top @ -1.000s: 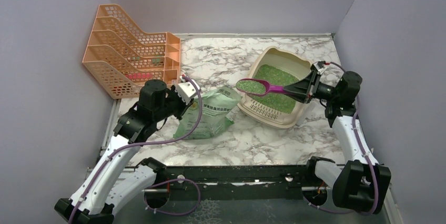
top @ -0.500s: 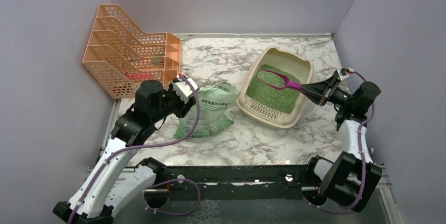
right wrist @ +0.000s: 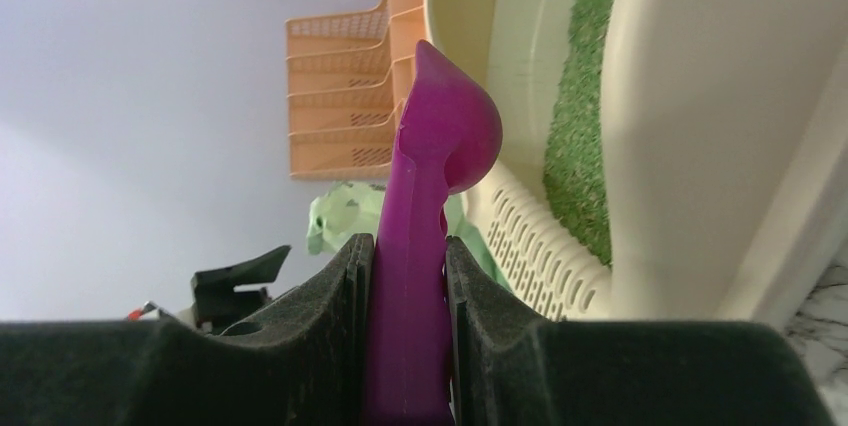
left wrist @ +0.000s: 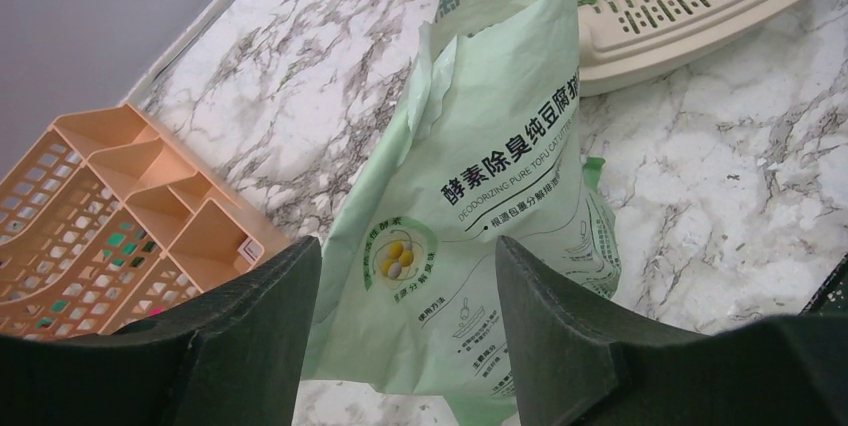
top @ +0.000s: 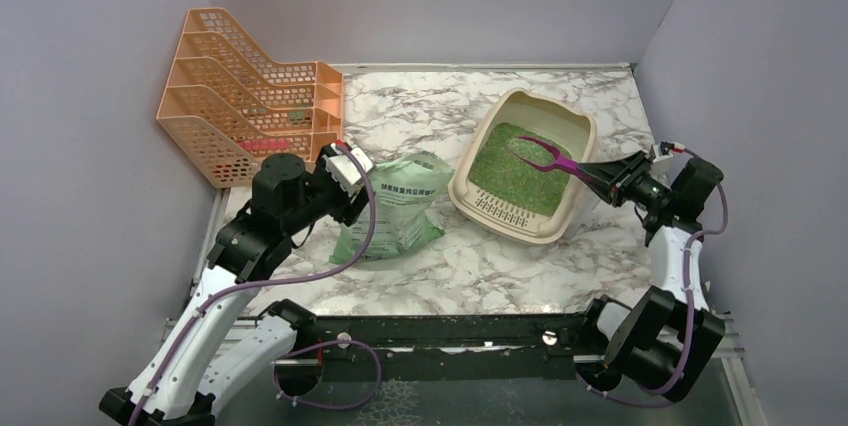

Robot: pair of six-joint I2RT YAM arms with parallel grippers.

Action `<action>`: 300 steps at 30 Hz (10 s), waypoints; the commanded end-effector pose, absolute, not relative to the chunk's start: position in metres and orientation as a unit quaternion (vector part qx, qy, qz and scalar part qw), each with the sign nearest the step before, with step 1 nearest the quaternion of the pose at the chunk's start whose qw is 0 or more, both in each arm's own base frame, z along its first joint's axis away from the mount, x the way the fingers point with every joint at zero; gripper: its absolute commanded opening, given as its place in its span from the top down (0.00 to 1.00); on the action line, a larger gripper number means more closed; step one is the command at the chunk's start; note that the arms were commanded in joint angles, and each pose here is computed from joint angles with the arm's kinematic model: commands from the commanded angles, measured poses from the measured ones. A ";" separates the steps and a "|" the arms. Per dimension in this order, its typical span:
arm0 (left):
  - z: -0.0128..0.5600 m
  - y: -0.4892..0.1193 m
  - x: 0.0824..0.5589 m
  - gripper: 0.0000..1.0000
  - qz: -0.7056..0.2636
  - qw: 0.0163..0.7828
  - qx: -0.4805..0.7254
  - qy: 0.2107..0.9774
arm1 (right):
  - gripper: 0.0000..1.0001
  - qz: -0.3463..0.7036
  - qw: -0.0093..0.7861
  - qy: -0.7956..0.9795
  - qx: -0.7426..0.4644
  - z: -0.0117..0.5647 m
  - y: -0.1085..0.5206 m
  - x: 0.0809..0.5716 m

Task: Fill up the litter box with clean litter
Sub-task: 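Pour the cat litter into the litter box, then scoop the cat litter from the cat litter bag.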

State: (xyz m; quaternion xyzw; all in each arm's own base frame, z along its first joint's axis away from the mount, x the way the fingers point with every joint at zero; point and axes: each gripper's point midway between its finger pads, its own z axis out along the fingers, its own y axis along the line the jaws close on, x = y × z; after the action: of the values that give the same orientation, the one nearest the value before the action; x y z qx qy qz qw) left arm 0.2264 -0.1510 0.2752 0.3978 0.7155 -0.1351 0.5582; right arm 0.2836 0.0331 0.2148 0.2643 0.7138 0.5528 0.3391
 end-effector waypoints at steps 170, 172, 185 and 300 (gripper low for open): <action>0.239 -0.171 0.265 0.01 -0.185 0.388 0.358 0.829 | 0.99 0.480 0.216 0.844 -0.099 0.307 0.222 0.287; 0.236 -0.170 0.264 0.01 -0.185 0.383 0.357 0.831 | 0.99 0.492 0.206 0.838 -0.117 0.311 0.229 0.279; 0.221 -0.182 0.230 0.26 -0.252 0.322 0.361 0.838 | 0.99 0.450 0.115 0.871 -0.158 0.267 0.268 0.230; 0.229 -0.191 0.215 1.00 -0.275 0.315 0.392 0.820 | 0.99 0.434 0.023 0.873 -0.223 0.192 0.327 0.241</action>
State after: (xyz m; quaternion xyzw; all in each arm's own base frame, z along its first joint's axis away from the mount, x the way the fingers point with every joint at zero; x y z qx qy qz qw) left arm 0.2158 -0.1737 0.2127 0.3419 0.8564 -0.2469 0.2978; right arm 0.2482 0.3456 0.1946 -0.2207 0.8399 0.4952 0.0244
